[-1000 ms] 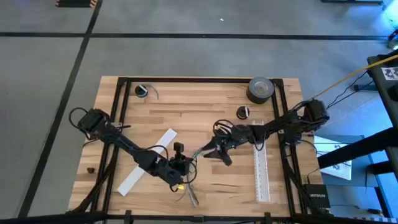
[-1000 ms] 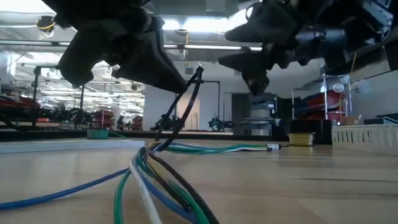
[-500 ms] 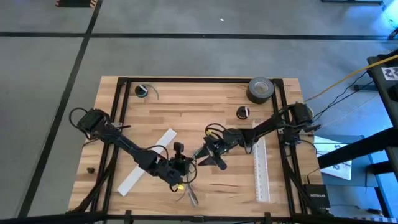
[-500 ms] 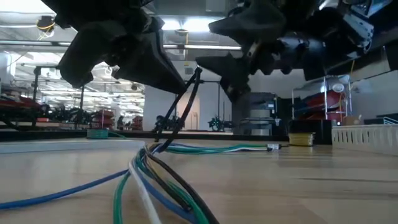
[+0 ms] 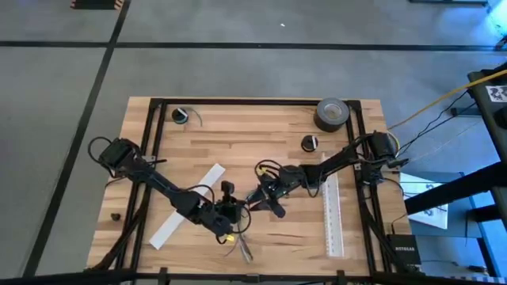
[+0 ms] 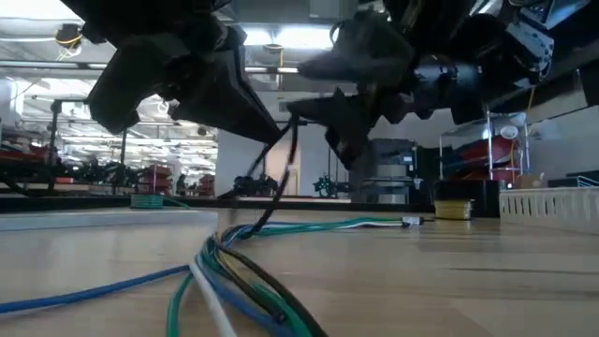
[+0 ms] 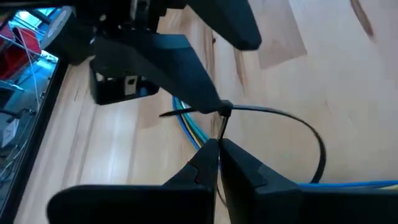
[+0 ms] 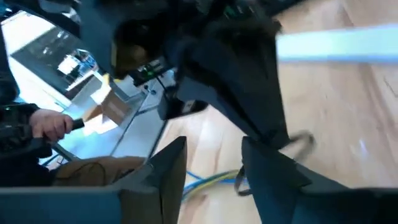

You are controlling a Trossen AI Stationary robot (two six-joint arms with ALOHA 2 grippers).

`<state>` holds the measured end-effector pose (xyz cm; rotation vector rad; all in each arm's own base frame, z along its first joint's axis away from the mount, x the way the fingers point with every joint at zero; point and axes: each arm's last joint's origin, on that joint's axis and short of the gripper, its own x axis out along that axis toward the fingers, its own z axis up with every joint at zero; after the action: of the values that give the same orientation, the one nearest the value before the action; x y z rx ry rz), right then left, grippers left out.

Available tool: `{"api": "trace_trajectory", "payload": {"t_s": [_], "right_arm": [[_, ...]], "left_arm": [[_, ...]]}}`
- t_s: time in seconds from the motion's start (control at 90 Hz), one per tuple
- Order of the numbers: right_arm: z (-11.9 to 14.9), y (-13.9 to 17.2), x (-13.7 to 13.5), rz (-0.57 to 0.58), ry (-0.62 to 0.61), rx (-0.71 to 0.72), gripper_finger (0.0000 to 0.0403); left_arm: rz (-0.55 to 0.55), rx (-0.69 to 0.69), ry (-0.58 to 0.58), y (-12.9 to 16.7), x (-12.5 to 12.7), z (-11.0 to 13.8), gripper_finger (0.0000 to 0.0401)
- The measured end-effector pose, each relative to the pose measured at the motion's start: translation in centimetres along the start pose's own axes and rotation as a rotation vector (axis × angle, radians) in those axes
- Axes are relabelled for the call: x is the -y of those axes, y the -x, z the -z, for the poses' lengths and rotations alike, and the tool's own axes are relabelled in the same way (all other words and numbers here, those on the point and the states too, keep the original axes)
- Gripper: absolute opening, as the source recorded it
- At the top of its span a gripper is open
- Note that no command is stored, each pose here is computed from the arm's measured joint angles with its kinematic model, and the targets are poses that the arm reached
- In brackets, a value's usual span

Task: Ziptie cables
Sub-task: Wrap the cable wires using the black zip tie

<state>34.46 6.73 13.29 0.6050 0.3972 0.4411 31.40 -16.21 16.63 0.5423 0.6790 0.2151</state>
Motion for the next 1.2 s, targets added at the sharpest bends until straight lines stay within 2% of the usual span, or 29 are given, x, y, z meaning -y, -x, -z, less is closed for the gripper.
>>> {"api": "trace_trajectory", "payload": {"t_s": [0.267, 0.411, 0.511, 0.578, 0.822, 1.2], "right_arm": [[-1.3, 1.0, -0.6, -0.132, -0.008, -0.068, 0.0191], [-1.5, 1.7, 0.1, -0.055, -0.021, -0.112, 0.0211], [-0.7, 1.7, 0.9, 0.080, -0.012, -0.130, 0.0213], [-0.2, 1.4, 1.2, 0.113, 0.000, -0.128, 0.0213], [-1.3, 1.0, 0.5, 0.009, 0.056, -0.008, 0.0213], [-1.6, 0.1, -0.4, -0.008, 0.066, -0.038, 0.0213]], "left_arm": [[-0.001, 0.002, 0.003, 0.0, 0.0, 0.0, 0.0000], [-0.001, 0.002, 0.003, 0.0, 0.0, 0.0, 0.0000], [-0.001, 0.002, 0.003, 0.0, 0.0, 0.0, 0.0000], [-0.001, 0.002, 0.003, 0.0, 0.0, 0.0, 0.0000], [-0.001, 0.002, 0.003, 0.0, 0.0, 0.0, 0.0000], [-0.001, 0.002, 0.003, 0.0, 0.0, 0.0, 0.0000]]}}
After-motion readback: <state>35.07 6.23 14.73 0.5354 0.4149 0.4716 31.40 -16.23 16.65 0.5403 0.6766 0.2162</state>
